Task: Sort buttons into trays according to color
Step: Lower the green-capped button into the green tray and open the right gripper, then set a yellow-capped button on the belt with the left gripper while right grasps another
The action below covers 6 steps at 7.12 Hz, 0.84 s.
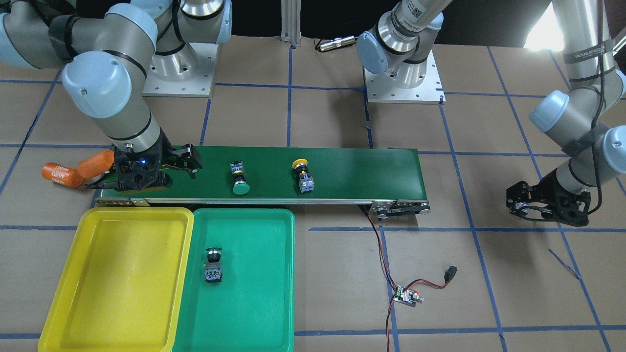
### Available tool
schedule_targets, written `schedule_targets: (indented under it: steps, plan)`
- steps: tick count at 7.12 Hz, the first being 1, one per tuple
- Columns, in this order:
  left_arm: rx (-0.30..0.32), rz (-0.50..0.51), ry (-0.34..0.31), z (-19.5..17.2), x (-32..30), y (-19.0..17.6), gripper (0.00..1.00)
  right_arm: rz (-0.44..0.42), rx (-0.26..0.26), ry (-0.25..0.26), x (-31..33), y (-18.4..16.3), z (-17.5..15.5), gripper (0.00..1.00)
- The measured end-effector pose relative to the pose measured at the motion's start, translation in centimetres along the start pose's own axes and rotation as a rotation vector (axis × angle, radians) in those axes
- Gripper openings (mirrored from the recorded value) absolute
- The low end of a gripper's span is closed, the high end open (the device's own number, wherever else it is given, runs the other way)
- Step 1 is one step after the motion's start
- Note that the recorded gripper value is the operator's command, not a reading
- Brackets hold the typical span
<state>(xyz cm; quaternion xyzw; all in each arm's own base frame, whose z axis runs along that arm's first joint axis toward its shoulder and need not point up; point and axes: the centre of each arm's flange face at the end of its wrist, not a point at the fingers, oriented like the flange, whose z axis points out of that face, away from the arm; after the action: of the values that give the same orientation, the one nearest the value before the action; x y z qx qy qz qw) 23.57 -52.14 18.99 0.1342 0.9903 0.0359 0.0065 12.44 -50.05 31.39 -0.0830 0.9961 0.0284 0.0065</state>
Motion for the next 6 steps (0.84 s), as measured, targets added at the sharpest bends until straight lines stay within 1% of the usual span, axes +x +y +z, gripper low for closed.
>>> schedule_targets:
  steps: [1,2,3,5,6]
  plan:
    - [-0.011,0.012,0.014,1.1,-0.2,0.2,0.24,0.0,0.031,0.002,0.0,2.1,1.6,1.0]
    - [-0.018,0.018,0.02,1.6,-0.3,0.5,0.07,0.0,0.054,0.003,-0.2,3.4,2.6,1.0]
    - [-0.025,0.019,0.015,1.5,-0.3,0.6,0.03,-0.001,0.064,0.004,-0.4,4.0,3.0,1.0]
    - [-0.041,0.02,-0.002,0.3,0.0,0.7,0.02,-0.004,0.068,0.002,-0.6,4.4,3.3,1.0]
    - [-0.047,0.004,0.0,-1.1,0.9,0.6,0.02,-0.005,0.069,0.001,-0.8,4.5,3.3,1.0]
